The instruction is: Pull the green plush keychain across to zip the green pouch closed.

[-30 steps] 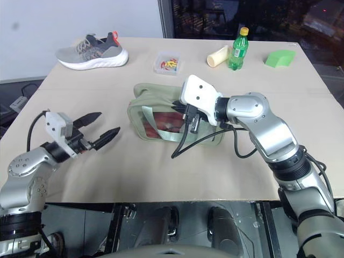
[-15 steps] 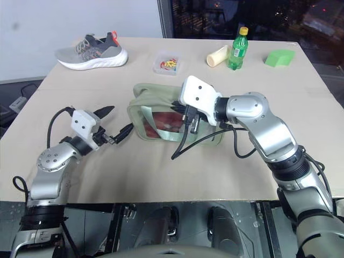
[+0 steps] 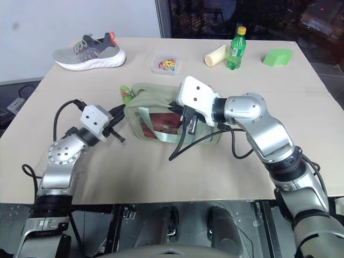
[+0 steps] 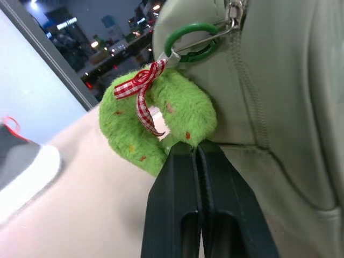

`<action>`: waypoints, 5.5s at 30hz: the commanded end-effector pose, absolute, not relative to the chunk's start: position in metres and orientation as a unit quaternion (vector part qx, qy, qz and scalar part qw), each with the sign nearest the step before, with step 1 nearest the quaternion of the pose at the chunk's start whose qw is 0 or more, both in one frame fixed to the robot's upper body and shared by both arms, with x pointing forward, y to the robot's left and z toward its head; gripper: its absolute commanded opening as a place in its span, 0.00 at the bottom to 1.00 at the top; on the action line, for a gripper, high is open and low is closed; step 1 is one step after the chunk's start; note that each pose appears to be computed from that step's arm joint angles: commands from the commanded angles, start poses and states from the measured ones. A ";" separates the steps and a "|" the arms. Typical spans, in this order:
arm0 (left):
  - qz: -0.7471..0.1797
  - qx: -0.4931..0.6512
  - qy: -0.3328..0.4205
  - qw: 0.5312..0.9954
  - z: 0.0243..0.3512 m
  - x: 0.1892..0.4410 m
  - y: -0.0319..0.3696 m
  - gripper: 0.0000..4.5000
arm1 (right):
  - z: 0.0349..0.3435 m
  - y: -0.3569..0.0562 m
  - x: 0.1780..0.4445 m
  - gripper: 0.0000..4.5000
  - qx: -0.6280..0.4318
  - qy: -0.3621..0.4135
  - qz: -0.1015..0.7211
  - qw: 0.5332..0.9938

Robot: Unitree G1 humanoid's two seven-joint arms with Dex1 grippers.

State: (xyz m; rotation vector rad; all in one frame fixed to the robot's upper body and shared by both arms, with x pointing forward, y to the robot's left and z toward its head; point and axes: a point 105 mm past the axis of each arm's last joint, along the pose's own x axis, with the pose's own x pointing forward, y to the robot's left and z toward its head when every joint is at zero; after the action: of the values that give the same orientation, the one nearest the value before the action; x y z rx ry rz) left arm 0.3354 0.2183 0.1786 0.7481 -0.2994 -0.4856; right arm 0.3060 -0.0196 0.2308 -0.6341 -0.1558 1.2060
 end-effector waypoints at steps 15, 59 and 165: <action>-0.327 0.603 -0.323 0.652 0.271 0.328 0.177 0.31 | 0.235 -0.006 0.310 0.00 -0.290 -0.099 0.563 0.767; -0.418 0.069 -0.050 0.904 0.173 0.314 0.211 0.48 | 0.226 -0.075 0.212 0.99 -0.238 -0.106 0.573 0.777; -0.236 0.033 -0.046 0.970 0.151 0.315 0.234 0.00 | 0.111 -0.229 0.405 0.01 -0.345 0.117 0.049 0.930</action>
State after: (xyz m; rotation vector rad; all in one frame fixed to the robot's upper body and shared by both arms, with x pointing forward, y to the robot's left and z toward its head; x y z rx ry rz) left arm 0.3140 0.2042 0.1544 0.0591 -0.1190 -0.6041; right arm 0.4071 -0.1918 0.1345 -0.6433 0.1323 0.2105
